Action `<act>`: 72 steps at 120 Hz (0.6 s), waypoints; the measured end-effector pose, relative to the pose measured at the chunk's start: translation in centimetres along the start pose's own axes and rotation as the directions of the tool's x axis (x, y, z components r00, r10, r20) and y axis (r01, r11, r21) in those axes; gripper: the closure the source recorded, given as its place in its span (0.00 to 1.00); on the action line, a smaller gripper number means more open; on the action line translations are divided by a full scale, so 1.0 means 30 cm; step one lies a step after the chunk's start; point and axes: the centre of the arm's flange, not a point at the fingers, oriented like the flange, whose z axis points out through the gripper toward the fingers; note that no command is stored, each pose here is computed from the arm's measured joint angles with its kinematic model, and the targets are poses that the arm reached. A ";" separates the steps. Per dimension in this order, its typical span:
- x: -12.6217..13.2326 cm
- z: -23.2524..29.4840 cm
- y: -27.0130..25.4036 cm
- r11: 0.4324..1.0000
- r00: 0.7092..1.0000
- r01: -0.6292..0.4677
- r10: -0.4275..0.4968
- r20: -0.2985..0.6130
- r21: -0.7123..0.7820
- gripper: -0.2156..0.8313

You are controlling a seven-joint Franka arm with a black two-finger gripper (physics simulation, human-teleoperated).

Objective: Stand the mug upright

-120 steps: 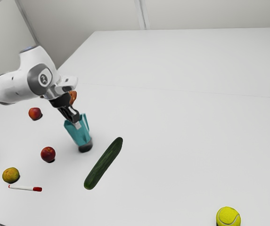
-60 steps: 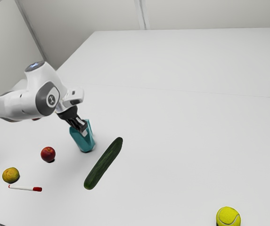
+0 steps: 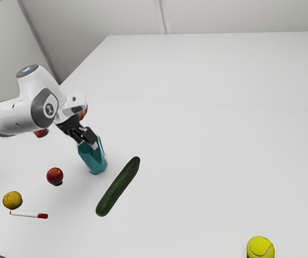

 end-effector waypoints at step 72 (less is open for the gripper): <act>0.412 -0.607 0.025 0.995 0.997 -0.072 0.072 0.006 0.065 0.21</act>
